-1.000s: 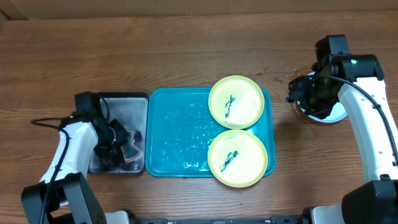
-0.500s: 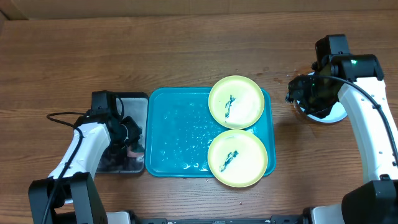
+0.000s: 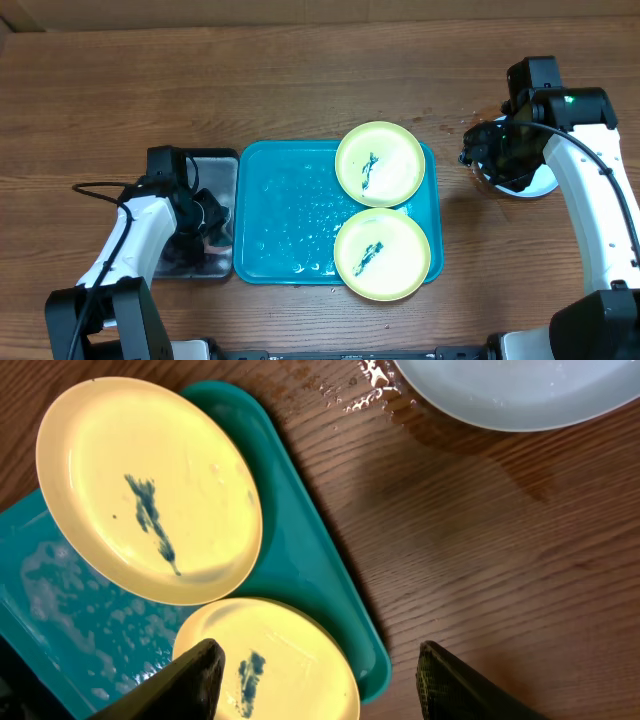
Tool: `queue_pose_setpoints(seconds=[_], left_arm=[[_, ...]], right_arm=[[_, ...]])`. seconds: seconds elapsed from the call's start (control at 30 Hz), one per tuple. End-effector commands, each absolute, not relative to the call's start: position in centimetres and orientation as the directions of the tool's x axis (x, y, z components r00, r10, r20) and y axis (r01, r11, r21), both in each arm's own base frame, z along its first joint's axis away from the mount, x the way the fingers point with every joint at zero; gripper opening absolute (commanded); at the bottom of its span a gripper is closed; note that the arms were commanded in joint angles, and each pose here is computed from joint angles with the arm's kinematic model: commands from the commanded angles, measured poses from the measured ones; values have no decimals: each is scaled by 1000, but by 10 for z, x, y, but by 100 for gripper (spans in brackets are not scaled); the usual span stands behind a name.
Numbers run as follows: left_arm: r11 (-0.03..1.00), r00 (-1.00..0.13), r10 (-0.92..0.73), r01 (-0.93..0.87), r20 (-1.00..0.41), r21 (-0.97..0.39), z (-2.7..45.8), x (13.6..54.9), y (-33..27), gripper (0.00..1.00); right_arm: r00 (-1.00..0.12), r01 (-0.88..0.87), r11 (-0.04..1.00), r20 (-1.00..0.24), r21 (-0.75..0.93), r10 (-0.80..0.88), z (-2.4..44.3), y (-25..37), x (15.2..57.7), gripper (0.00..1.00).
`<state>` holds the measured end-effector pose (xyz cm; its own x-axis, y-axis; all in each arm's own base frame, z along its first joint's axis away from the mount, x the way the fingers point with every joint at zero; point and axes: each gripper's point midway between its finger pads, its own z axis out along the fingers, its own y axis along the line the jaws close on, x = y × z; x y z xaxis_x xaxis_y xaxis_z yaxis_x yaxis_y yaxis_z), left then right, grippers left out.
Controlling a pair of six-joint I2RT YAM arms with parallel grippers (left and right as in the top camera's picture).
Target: Clean dirty plates on tray and stack at the side
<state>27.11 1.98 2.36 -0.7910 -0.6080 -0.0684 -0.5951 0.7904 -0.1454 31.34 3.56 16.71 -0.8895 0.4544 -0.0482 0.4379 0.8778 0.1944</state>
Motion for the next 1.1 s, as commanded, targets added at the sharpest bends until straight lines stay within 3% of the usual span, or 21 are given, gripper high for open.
queue_pose_setpoints(seconds=[0.0,0.23,0.43,0.9,1.07], left_arm=[[797,-792,-601,-587,-103,-143,42,289,25,38],[820,-806,-570,-547,-158,-168,63,310,22,36],[828,-823,-557,-542,-107,-141,59,296,16,29],[779,-778,-627,-626,-29,-39,20,254,13,31],[772,-771,-635,-634,-39,-42,18,255,14,31]], right_arm=[[-891,436,874,-30,215,452,166,40,313,64],[-892,436,872,-27,222,452,166,42,313,64],[-892,436,873,-25,220,452,166,42,312,64],[-892,436,873,-24,220,452,166,42,312,64],[-892,436,873,-22,219,452,166,42,311,64]])
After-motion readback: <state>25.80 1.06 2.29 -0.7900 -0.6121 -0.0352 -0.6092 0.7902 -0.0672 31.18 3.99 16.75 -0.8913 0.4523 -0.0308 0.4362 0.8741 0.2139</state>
